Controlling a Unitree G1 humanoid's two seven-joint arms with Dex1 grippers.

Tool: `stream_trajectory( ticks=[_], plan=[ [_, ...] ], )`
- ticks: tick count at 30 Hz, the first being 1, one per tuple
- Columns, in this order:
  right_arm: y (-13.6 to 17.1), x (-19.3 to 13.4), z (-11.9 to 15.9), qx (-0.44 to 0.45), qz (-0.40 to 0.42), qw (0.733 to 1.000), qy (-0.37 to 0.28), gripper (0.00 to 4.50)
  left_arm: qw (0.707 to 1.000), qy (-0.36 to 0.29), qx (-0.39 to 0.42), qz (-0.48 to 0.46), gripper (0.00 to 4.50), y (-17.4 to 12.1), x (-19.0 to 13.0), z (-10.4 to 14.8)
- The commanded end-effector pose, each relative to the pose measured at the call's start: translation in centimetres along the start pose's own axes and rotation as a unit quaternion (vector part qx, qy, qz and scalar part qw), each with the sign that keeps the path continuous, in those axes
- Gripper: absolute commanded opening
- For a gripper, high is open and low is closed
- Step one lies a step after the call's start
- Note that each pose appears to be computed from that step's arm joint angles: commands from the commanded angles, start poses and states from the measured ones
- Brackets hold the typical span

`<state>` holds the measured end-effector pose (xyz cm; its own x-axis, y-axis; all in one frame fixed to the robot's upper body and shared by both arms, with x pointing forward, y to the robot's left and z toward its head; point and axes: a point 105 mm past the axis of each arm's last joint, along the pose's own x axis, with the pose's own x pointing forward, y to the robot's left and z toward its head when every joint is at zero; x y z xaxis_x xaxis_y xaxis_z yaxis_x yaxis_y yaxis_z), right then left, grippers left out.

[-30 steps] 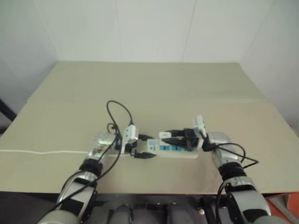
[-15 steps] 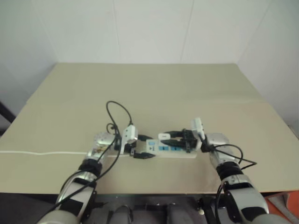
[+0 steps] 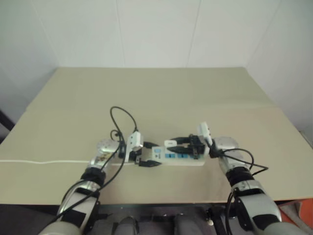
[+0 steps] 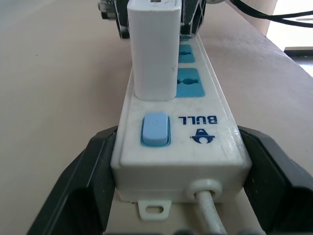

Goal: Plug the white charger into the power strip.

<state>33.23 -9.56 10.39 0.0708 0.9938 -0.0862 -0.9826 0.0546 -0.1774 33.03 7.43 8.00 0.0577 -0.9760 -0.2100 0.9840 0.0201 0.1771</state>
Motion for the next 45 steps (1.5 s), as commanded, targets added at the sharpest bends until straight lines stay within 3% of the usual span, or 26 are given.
stream_trajectory(
  ticks=[1,5,6,9,11,13,19,22,29,36,45],
  plan=[
    [2.0,-0.2,-3.1,0.039,0.026,0.998,0.047,3.13,1.000,-0.001,0.027,-0.015,3.26,0.0,0.3,1.0],
    [2.3,-0.5,-3.0,0.029,0.028,0.998,0.047,4.42,1.000,-0.002,0.028,-0.013,3.26,0.0,0.4,1.0],
    [2.3,-0.6,-3.0,0.029,0.029,0.998,0.047,4.46,1.000,-0.002,0.025,-0.013,3.26,0.0,0.4,1.0],
    [2.3,-0.8,-3.0,0.025,0.024,0.998,0.049,4.46,1.000,-0.003,0.020,-0.018,3.26,0.0,0.5,1.1],
    [2.4,-0.9,-3.0,0.023,0.024,0.998,0.051,4.50,0.999,-0.015,0.026,-0.020,4.00,-0.1,0.3,1.4],
    [2.5,-1.0,-3.0,0.024,0.025,0.998,0.053,4.50,0.999,-0.029,0.034,-0.025,4.46,-0.2,0.1,1.9],
    [2.6,-1.8,-1.3,-0.020,0.019,0.999,0.044,4.50,0.994,-0.069,0.084,-0.002,4.46,-0.6,-2.0,4.8],
    [2.1,-3.5,2.4,-0.096,-0.006,0.995,0.030,4.50,0.993,-0.078,0.088,0.021,4.46,-1.5,-4.8,6.4],
    [2.3,-10.7,8.2,-0.120,-0.046,0.983,0.134,4.50,0.997,0.013,0.066,0.043,4.46,-3.8,-10.7,5.8],
    [3.3,-16.2,9.8,-0.109,-0.102,0.961,0.235,4.50,0.993,0.066,0.046,0.087,4.46,-4.8,-14.8,4.5],
    [3.8,-17.0,9.7,-0.090,-0.137,0.948,0.272,4.50,0.992,0.065,0.054,0.091,4.46,-4.2,-14.4,4.2]
  ],
)
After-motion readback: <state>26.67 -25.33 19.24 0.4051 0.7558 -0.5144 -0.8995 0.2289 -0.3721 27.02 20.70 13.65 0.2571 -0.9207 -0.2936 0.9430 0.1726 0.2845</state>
